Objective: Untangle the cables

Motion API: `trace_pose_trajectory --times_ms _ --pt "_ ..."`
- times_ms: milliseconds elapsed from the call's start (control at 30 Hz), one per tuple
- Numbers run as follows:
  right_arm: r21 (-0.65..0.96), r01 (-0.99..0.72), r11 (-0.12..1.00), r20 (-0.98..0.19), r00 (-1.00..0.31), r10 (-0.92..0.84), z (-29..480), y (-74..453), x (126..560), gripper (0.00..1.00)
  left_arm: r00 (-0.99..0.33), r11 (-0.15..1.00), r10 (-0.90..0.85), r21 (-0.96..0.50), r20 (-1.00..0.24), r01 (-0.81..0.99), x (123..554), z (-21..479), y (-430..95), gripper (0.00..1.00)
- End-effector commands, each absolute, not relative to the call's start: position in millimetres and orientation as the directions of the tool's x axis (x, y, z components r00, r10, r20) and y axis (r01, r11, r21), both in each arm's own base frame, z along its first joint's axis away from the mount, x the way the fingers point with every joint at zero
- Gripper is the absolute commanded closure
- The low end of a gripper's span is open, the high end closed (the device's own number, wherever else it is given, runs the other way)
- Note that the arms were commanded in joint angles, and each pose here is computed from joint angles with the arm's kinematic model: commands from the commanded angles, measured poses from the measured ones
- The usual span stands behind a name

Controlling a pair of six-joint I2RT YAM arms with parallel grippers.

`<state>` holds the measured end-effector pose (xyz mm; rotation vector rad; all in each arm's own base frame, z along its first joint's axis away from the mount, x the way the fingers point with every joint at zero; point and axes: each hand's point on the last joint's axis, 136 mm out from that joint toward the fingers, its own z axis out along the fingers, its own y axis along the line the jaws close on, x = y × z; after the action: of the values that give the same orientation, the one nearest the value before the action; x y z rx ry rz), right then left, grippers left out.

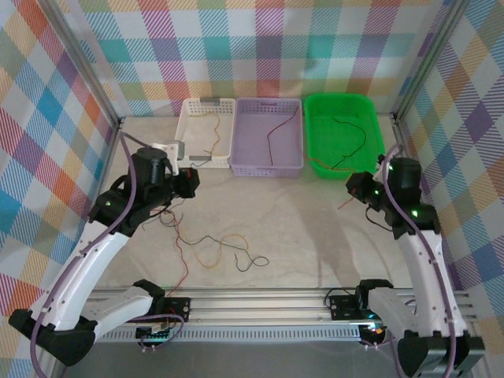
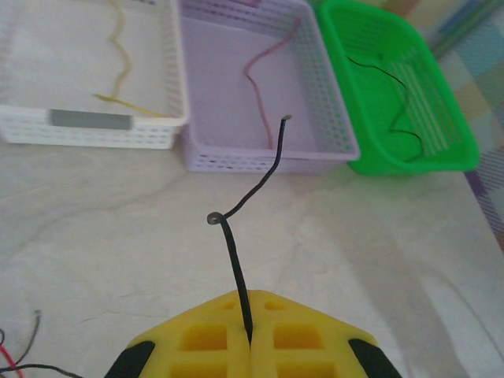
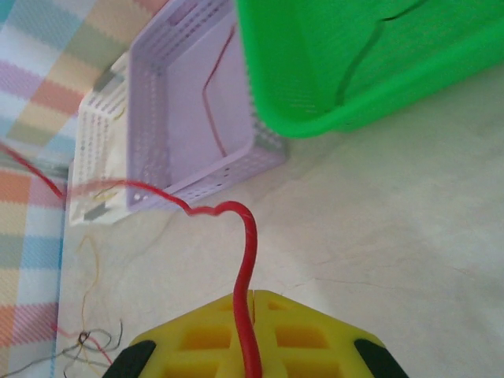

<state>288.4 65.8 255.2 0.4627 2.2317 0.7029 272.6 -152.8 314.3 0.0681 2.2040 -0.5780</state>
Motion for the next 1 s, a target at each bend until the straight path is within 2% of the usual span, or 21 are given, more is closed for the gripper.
trace_pose_trajectory --times_ms 0,167,333,633,967 --pt "0.567 0.114 0.816 -0.593 -0.631 0.5 263 69 318 1.0 -0.592 0.829 -0.131 -0.415 -0.795 0.374 271 350 -183 1.0" --pt "0.497 0.064 0.865 -0.597 -0.699 0.395 259 103 361 1.0 -0.571 0.776 -0.084 -0.413 -0.817 0.477 266 360 -212 1.0" --pt "0.404 0.08 0.911 -0.601 -0.728 0.33 251 113 408 1.0 -0.541 0.742 -0.045 -0.391 -0.84 0.544 261 368 -226 1.0" --pt "0.27 0.081 0.959 -0.559 -0.798 0.225 220 138 474 1.0 -0.533 0.743 -0.016 -0.367 -0.846 0.56 261 364 -227 1.0" --pt "0.125 0.048 0.991 -0.516 -0.85 0.106 186 173 524 1.0 -0.536 0.748 -0.008 -0.36 -0.844 0.557 261 361 -226 1.0"
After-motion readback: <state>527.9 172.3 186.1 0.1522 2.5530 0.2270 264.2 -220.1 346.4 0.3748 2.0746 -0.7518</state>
